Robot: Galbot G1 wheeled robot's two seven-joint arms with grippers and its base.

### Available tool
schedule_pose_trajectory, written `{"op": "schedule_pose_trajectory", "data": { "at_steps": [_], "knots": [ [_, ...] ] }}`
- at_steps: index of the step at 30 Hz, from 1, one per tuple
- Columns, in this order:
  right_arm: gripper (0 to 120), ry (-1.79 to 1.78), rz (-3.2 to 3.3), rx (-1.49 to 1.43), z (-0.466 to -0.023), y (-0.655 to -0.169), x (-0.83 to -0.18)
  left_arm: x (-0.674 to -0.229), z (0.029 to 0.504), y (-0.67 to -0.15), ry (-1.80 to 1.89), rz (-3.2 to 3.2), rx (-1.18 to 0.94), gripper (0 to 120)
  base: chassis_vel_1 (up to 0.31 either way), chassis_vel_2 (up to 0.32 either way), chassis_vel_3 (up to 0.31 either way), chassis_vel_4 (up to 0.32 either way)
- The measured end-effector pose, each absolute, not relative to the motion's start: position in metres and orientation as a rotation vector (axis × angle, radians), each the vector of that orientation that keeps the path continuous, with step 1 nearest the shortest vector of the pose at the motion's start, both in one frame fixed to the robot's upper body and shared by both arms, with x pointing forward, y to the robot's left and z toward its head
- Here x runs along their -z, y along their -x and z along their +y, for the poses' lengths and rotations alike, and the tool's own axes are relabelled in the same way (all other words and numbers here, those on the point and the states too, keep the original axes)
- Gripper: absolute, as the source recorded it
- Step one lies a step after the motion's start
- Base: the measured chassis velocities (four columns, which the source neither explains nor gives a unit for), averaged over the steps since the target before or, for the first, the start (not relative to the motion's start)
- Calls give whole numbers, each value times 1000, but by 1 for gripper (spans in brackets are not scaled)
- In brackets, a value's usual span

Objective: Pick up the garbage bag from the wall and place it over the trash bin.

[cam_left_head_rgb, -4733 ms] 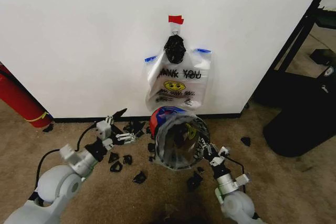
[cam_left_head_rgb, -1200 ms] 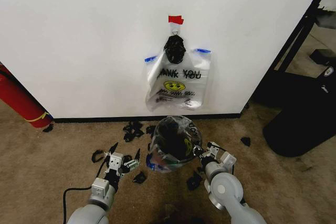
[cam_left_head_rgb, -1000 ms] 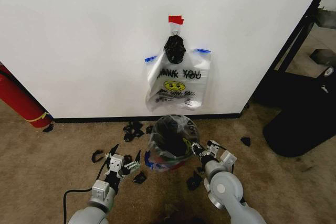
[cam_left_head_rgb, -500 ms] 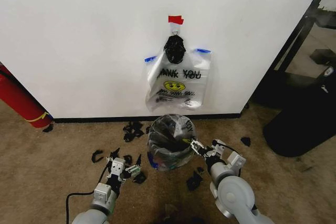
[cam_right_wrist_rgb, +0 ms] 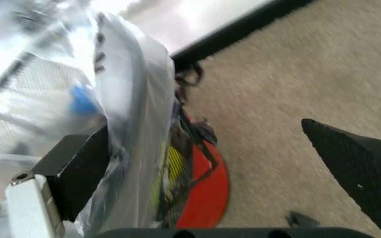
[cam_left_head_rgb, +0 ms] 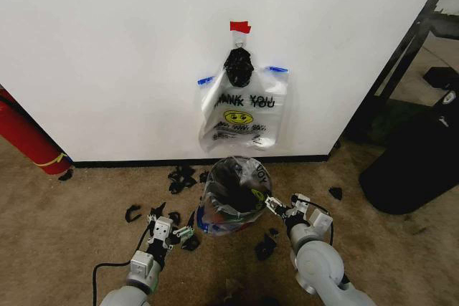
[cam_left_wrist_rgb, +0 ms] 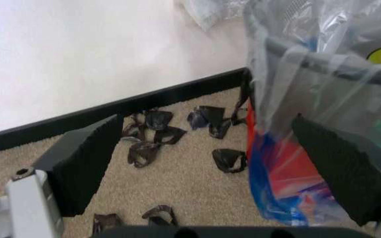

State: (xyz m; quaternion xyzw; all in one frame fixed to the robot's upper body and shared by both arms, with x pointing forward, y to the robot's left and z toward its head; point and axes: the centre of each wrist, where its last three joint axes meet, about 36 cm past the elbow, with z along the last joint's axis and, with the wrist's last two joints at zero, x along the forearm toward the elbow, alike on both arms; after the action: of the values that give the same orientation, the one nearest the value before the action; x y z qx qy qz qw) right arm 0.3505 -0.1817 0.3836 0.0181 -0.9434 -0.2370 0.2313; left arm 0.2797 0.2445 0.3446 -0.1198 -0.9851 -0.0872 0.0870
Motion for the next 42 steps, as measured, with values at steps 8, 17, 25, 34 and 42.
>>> {"op": "schedule_pose_trajectory", "data": {
  "at_steps": [8,17,25,34,42],
  "knots": [
    [100,-389,-2746,614,-209,-360,-345,-344,246,-281,363,-2941,269,100,0,0,0,0],
    [100,-941,-2849,651,-278,-374,-290,-339,249,-279,358,-2947,271,100,0,0,0,0],
    [100,-951,-2985,813,-291,-385,-276,-331,247,-279,359,-2943,264,100,0,0,0,0],
    [100,-715,-3076,963,-280,-395,-278,-322,251,-279,372,-2927,264,100,0,0,0,0],
    [100,-596,-3294,996,-241,-378,-343,-276,243,-288,538,-2901,180,100,0,0,0,0]
  ]
}}
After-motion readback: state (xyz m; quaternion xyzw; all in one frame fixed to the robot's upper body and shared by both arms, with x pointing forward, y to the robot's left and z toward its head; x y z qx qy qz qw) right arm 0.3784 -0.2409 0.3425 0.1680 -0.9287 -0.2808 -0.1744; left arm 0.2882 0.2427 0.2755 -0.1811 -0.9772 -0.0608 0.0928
